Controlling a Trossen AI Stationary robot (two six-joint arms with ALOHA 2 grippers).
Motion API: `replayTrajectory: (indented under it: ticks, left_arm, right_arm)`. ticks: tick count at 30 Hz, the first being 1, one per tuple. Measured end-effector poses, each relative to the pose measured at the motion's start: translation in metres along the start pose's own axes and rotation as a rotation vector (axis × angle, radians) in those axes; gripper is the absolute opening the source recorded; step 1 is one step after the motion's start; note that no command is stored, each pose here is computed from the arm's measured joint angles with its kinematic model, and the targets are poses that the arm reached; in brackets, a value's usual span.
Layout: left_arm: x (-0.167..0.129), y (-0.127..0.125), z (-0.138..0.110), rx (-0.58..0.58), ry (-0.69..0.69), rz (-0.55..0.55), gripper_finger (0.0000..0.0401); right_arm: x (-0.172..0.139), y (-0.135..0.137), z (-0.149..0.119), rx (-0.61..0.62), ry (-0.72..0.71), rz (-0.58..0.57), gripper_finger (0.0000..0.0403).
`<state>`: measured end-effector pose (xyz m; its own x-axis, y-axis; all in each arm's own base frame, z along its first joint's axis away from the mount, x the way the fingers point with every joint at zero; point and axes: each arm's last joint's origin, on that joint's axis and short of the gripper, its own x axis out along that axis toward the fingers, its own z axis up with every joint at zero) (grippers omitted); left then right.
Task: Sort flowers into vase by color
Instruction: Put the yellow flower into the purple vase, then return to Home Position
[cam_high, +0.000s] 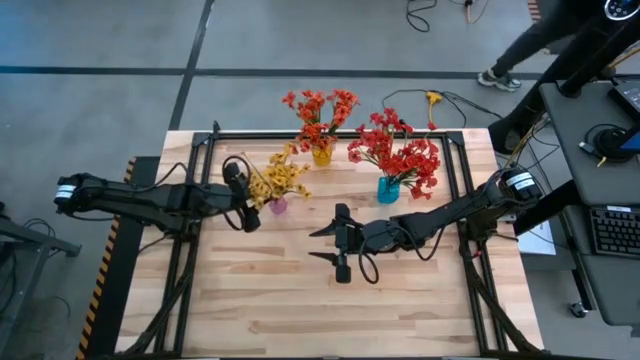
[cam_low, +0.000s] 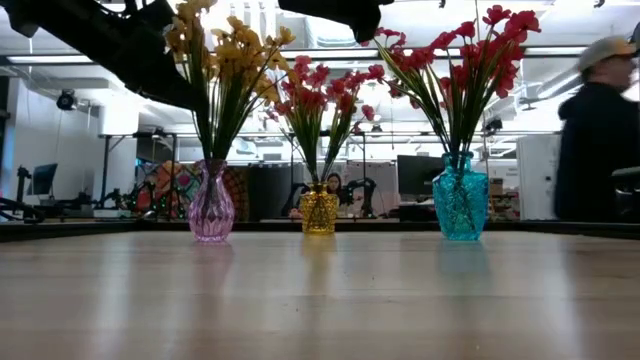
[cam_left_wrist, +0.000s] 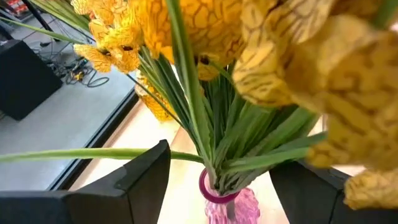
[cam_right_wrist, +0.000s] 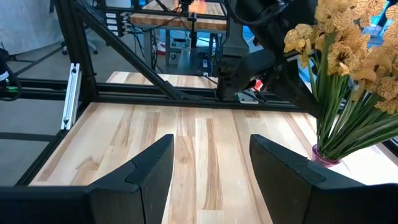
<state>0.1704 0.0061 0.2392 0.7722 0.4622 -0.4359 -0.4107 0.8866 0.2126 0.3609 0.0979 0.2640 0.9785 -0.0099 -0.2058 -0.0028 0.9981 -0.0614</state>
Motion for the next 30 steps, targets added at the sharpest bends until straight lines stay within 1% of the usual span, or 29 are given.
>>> replayTrajectory:
  ticks: [3, 5, 10, 12, 15, 19, 21, 24, 26, 28, 30]
  left_arm:
    - [-0.002, 0.001, 0.002, -0.012, 0.01, -0.001, 0.0249]
    - [-0.006, 0.003, 0.005, -0.014, 0.043, 0.0, 0.0249]
    - [-0.021, 0.011, 0.012, -0.007, 0.184, -0.002, 0.0249]
    - [-0.028, 0.014, 0.016, -0.011, 0.229, -0.014, 0.0249]
    - [-0.036, 0.017, 0.023, -0.02, 0.259, -0.02, 0.0249]
    - [-0.047, 0.021, 0.03, -0.045, 0.302, -0.064, 0.0249]
    - [-0.054, 0.02, 0.034, -0.088, 0.304, -0.081, 0.0249]
    - [-0.065, 0.013, 0.035, -0.173, 0.286, -0.105, 0.0249]
    - [-0.073, 0.004, 0.032, -0.176, 0.253, -0.125, 0.0249]
    - [-0.082, -0.007, 0.029, -0.15, 0.209, -0.141, 0.0249]
    - [-0.094, -0.019, 0.027, -0.135, 0.156, -0.184, 0.0249]
  right_arm:
    - [0.0, 0.0, 0.0, -0.001, 0.002, 0.0, 0.0203]
    - [0.0, 0.0, -0.001, -0.002, 0.005, 0.0, 0.0203]
    - [0.0, 0.0, -0.001, -0.002, 0.006, 0.0, 0.0203]
    - [0.0, 0.0, -0.001, -0.002, 0.006, 0.0, 0.0203]
    - [0.0, 0.0, -0.001, -0.002, 0.006, 0.0, 0.0203]
    - [0.0, 0.0, -0.001, -0.003, 0.008, 0.0, 0.0203]
    - [0.0, 0.0, -0.002, -0.009, 0.02, 0.001, 0.0203]
    - [-0.003, 0.004, -0.002, -0.064, 0.037, 0.026, 0.0203]
    - [-0.008, 0.009, 0.001, -0.116, 0.02, 0.056, 0.0203]
    - [-0.014, 0.013, 0.005, -0.154, -0.002, 0.07, 0.0203]
    - [-0.022, 0.012, 0.009, -0.178, -0.014, 0.078, 0.0203]
